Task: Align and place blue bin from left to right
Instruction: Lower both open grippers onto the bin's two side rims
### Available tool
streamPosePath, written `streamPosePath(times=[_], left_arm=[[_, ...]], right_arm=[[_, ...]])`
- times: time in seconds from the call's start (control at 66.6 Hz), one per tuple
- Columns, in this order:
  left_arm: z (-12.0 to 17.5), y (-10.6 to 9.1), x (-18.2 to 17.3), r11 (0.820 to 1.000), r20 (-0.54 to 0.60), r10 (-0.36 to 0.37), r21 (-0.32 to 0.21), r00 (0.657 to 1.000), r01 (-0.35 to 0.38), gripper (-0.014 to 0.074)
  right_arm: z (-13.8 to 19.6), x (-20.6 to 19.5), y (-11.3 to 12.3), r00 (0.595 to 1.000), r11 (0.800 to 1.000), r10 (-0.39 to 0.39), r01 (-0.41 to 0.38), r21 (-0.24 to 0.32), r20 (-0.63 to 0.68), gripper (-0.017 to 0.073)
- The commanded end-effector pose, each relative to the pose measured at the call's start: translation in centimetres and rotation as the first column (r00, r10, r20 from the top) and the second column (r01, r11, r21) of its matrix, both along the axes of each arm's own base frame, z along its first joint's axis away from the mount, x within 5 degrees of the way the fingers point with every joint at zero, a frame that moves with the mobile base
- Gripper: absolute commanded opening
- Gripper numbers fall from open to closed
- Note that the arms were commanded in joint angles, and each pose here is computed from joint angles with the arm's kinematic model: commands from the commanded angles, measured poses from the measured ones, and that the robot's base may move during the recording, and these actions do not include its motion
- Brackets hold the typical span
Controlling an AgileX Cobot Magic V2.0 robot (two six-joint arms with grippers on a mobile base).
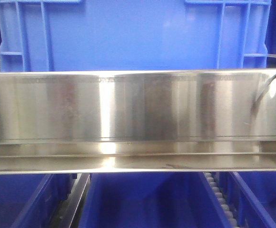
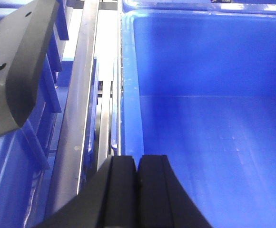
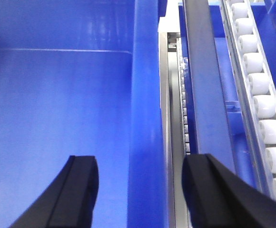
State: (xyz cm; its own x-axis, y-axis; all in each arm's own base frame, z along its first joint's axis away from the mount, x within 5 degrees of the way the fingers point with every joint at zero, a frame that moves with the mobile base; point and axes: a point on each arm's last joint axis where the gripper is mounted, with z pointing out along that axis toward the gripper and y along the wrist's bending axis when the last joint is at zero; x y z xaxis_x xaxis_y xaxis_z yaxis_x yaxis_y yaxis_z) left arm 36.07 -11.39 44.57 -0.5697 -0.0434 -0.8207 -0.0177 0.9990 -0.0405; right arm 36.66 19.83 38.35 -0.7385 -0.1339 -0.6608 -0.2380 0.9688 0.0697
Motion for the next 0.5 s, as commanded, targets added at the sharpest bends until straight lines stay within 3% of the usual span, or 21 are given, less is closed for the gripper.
streamPosePath(times=[0.0,0.27,0.345,0.48], left_arm=[[0.40,-0.21,-0.22,1.000,0.014,-0.004,-0.008,1.000,0.005,-0.0111],[0.40,-0.21,-0.22,1.000,0.014,-0.004,-0.008,1.000,0.005,-0.0111],[0.40,-0.21,-0.22,1.000,0.014,-0.004,-0.008,1.000,0.005,-0.0111],[0.40,-0.21,-0.22,1.000,0.014,-0.004,-0.008,1.000,0.005,-0.0111]], right_arm=[[0.57,0.03,-0.34,1.000,1.000,-0.008,0.008,0.006,0.021,0.0288],[0.57,0.03,-0.34,1.000,1.000,-0.008,0.008,0.006,0.021,0.0276],[0.57,0.03,-0.34,1.000,1.000,-0.008,0.008,0.006,0.021,0.0231],[0.57,0.03,-0.34,1.000,1.000,-0.008,0.008,0.006,0.021,0.0070]])
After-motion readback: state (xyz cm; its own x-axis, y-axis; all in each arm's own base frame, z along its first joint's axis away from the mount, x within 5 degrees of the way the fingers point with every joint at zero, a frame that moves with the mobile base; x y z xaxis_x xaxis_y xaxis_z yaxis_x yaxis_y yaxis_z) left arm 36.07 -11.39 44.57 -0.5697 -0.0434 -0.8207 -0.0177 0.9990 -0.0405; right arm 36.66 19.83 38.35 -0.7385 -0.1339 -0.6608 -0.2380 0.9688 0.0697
